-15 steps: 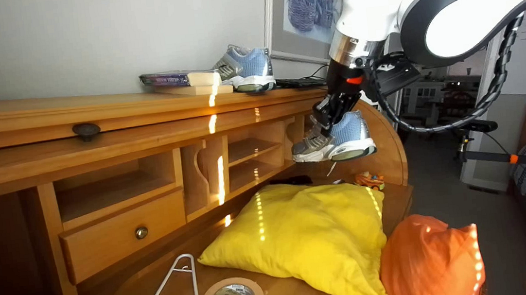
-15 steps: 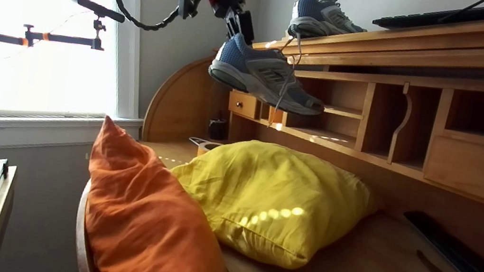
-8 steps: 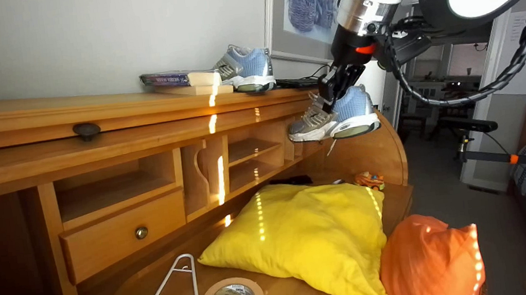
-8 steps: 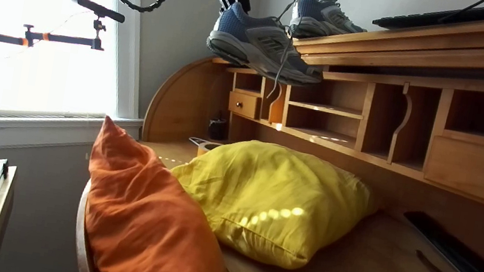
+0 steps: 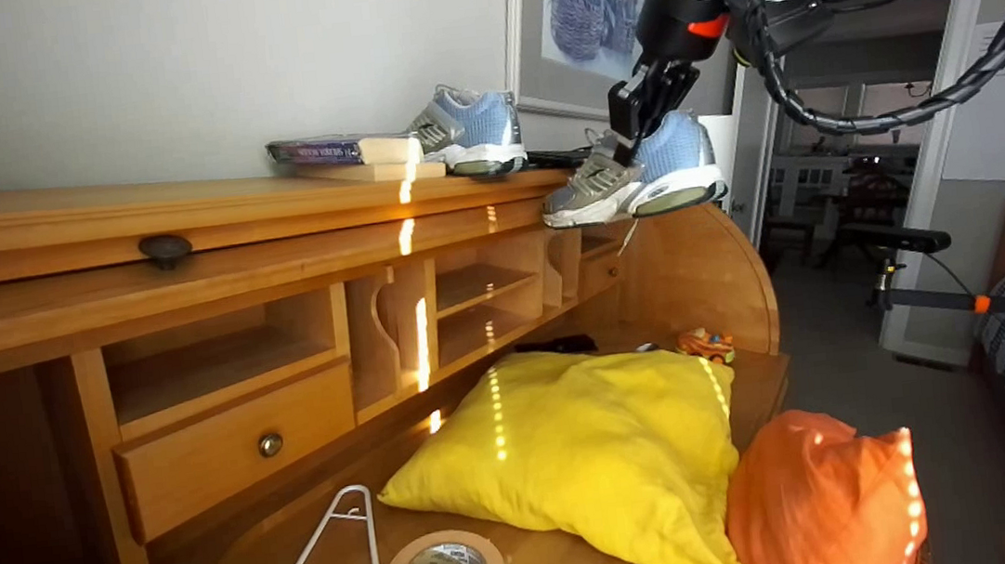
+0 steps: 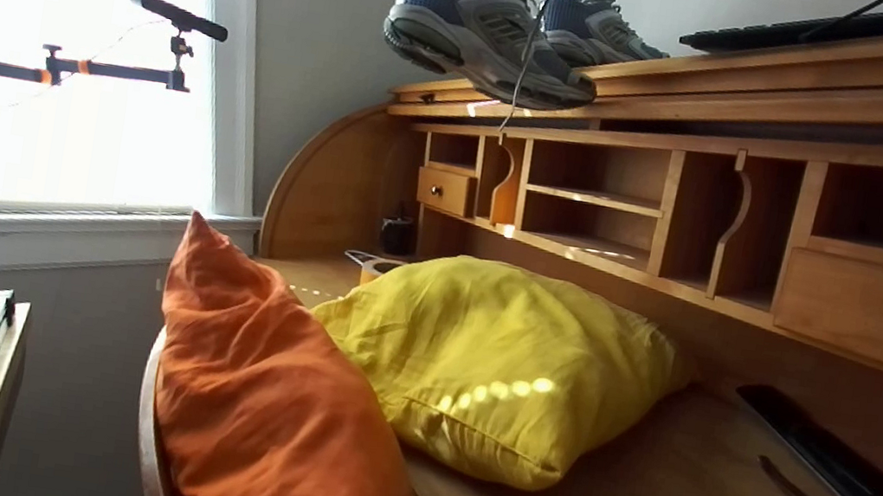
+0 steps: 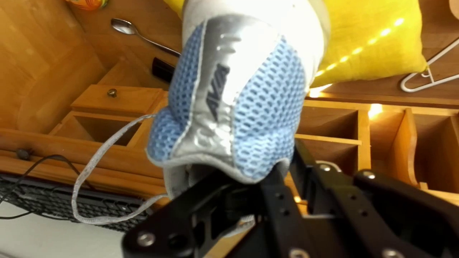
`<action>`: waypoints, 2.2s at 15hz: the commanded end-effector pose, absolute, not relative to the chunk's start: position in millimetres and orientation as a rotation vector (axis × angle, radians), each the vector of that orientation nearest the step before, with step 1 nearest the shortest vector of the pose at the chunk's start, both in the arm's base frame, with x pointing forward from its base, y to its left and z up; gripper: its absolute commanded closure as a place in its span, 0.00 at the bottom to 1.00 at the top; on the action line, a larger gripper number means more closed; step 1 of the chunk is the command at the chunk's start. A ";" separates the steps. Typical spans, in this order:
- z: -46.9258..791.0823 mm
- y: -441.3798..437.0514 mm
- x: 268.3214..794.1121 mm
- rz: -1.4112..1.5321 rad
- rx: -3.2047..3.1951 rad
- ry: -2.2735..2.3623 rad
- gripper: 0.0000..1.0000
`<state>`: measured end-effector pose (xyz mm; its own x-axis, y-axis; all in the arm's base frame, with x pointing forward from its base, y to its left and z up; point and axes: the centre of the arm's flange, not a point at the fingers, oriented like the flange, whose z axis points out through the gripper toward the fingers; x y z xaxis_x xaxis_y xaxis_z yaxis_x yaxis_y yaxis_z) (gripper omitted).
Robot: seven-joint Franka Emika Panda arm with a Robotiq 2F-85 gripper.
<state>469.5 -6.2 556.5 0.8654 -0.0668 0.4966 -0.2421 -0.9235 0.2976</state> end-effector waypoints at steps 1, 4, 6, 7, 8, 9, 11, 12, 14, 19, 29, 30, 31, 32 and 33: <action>583.9 -6.4 470.2 0.711 2.675 -0.198 0.96; 596.9 -5.3 472.8 0.740 2.665 -0.179 0.96; 606.0 -5.5 475.3 0.768 2.650 -0.170 0.96; 610.5 -6.4 477.3 0.779 2.646 -0.167 0.96; 614.8 -7.3 479.1 0.789 2.642 -0.164 0.96; 619.0 -8.5 481.3 0.800 2.637 -0.160 0.96; 626.4 -11.3 485.8 0.814 2.630 -0.147 0.96; 629.6 -14.0 489.7 0.821 2.624 -0.143 0.96; 634.6 -20.3 496.5 0.822 2.619 -0.134 0.96; 642.1 -40.9 514.6 0.811 2.612 -0.080 0.96; 634.4 -84.2 559.7 0.824 2.636 0.104 0.96; 632.3 -86.8 564.7 0.826 2.644 0.124 0.96; 629.6 -89.7 569.9 0.830 2.646 0.140 0.96; 627.3 -92.4 574.3 0.836 2.652 0.160 0.96; 625.5 -95.0 579.4 0.839 2.656 0.174 0.96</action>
<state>560.3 -85.1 621.6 0.8335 0.1821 0.5216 -0.0336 -0.9257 0.3769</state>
